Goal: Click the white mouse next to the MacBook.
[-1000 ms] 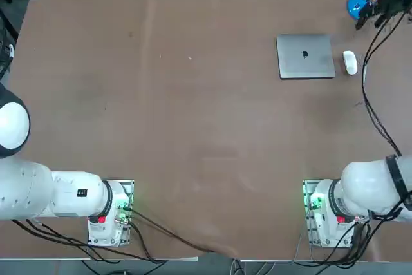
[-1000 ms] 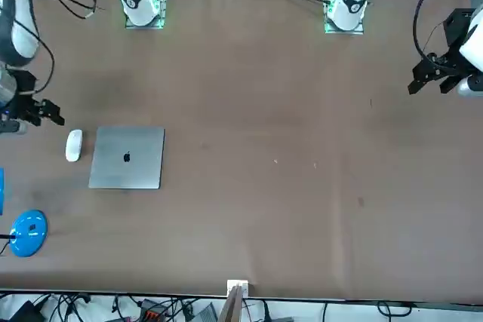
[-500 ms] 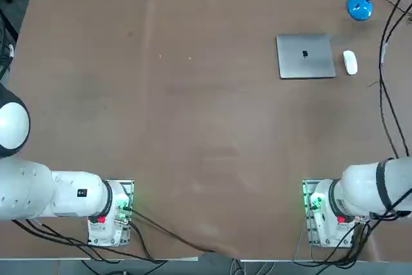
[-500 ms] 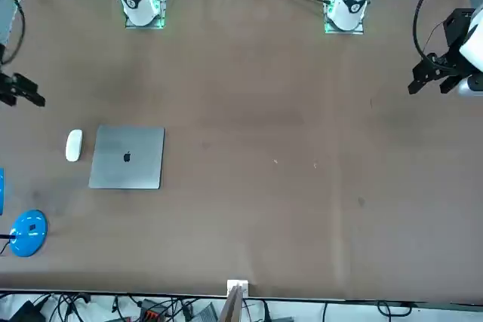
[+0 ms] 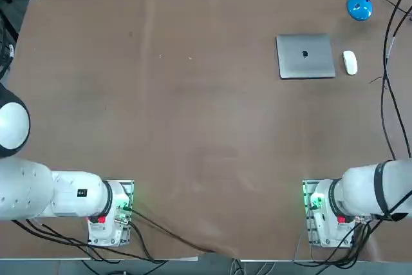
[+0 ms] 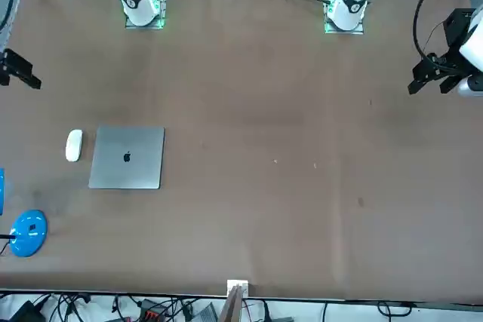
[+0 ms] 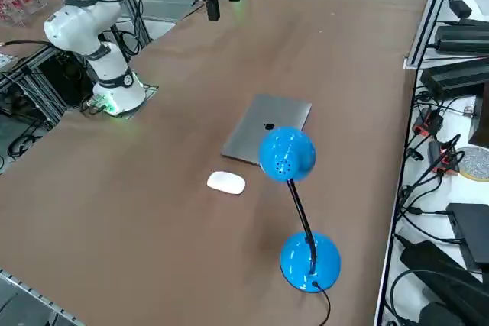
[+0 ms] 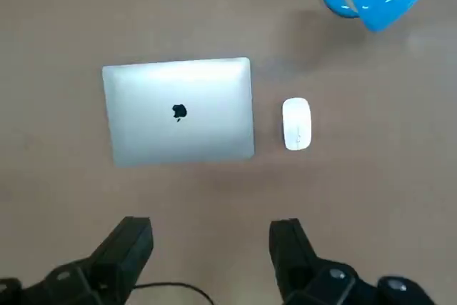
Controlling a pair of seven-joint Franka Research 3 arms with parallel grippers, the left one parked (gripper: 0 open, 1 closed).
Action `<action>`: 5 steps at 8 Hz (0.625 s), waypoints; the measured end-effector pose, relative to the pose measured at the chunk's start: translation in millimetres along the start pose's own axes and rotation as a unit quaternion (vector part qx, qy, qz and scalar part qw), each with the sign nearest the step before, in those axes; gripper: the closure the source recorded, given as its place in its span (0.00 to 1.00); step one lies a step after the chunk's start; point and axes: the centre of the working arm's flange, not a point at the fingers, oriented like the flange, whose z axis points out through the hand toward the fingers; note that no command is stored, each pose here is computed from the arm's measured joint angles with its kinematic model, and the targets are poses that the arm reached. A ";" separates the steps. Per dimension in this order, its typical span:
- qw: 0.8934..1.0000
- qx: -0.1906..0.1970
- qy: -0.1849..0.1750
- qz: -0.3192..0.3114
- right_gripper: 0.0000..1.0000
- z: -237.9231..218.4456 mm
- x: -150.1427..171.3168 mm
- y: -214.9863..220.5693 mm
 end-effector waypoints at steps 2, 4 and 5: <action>1.000 0.000 -0.002 -0.012 0.00 -9.9 -11.3 -15.8; 1.000 0.000 0.000 -0.022 0.00 -14.7 -16.4 -27.3; 1.000 0.000 0.001 -0.024 0.00 -15.0 -16.5 -29.4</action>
